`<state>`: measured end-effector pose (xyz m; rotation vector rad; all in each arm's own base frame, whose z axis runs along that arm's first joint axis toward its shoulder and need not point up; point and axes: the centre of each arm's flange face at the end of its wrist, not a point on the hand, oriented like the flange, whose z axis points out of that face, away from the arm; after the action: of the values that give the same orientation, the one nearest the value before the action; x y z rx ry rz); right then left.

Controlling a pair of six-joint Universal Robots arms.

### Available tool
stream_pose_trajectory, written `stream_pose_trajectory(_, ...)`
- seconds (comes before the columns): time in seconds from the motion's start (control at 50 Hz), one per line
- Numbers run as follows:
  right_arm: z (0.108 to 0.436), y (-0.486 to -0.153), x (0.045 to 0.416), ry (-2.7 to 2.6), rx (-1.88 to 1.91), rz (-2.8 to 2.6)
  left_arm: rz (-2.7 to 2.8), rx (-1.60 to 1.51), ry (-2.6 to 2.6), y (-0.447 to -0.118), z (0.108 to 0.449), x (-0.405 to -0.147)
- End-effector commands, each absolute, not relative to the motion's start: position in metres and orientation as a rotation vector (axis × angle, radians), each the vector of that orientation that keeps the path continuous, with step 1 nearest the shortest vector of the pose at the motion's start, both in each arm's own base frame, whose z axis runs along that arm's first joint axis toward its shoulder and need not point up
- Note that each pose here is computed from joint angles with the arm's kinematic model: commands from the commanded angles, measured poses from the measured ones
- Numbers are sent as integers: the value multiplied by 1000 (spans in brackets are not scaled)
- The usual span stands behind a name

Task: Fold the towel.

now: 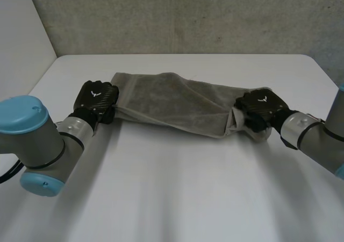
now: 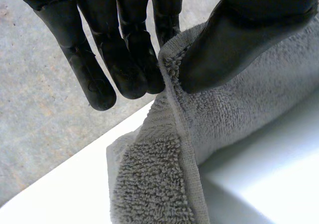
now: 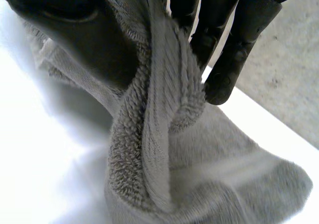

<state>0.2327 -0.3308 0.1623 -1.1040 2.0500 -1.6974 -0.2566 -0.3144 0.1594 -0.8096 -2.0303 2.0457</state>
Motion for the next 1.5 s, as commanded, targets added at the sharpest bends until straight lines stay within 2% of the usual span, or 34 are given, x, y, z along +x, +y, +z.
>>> stream_pose_trajectory(0.02, 156, -329, 217, 2132, -1062, -1677, 2066, -842, -2033, -313, 167, -255)
stream_pose_trajectory(0.2, 149, -337, 199, 2266, -982, -1697, 2032, -841, -2070, -309, 157, -251)
stream_pose_trajectory(0.42, 165, -335, 187, 2430, -755, -1736, 2026, -836, -2073, -309, 155, -252)
stream_pose_trajectory(0.54, 189, -299, 203, 2475, -753, -1594, 2018, -837, -2081, -308, 154, -251)
stream_pose_trajectory(0.72, 200, -257, 234, 2372, -767, -1562, 2011, -846, -2078, -303, 154, -252)
stream_pose_trajectory(0.98, 183, -238, 263, 2266, -527, -1753, 2008, -849, -2077, -302, 154, -253)
stream_pose_trajectory(1.24, 130, -243, 282, 2365, -532, -1744, 1997, -855, -2080, -299, 151, -254)
stream_pose_trajectory(1.5, 111, -256, 289, 2321, -456, -1896, 1992, -857, -2080, -299, 149, -255)
